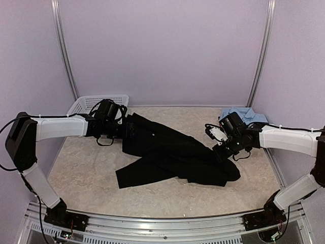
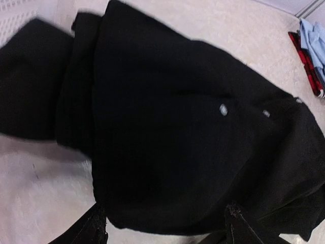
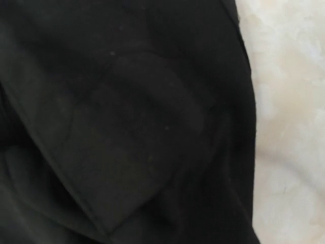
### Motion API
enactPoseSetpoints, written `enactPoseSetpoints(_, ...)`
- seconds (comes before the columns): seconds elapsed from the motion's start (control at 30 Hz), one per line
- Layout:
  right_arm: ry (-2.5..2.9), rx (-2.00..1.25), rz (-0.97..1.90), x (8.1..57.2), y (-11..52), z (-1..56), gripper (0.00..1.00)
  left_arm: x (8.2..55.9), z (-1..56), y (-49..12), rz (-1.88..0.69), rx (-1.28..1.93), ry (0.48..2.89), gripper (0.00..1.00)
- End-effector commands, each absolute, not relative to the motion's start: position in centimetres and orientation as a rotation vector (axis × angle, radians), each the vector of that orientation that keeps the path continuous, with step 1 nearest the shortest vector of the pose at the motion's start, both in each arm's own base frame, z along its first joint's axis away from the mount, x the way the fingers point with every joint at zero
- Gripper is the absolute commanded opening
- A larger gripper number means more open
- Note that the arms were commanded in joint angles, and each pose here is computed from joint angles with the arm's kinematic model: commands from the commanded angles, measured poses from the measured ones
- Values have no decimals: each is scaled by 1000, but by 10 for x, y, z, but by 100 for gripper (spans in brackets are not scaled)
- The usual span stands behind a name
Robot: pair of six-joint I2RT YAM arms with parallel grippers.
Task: Fold and stack the long sleeve shirts
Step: Pick up the crumpled shirt from the center of the board.
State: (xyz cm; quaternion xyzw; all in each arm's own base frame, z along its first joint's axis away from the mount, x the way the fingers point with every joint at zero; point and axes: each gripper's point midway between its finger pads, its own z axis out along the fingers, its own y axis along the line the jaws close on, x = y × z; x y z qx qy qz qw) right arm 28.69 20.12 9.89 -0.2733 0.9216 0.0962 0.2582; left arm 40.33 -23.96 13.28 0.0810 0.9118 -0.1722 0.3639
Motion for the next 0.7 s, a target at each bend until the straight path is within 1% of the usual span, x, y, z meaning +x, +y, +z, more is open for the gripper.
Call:
enactPoseSetpoints(0.0,2518,-735,298,277,200,96,0,363,95,-235,-584,132,2446,75)
enactPoseSetpoints(0.13,2529,-750,290,279,202,90,0,349,69,-242,-686,124,2476,75)
enactPoseSetpoints(0.27,2524,-754,304,281,205,90,0,350,67,-253,-768,111,2458,75)
enactPoseSetpoints(0.4,2518,-752,306,282,206,91,0,352,59,-255,-772,99,2471,75)
enactPoseSetpoints(0.53,2521,-759,299,281,205,90,0,352,61,-248,-649,217,2428,74)
enactPoseSetpoints(0.67,2506,-773,331,283,211,94,0,344,84,-248,-482,478,2289,75)
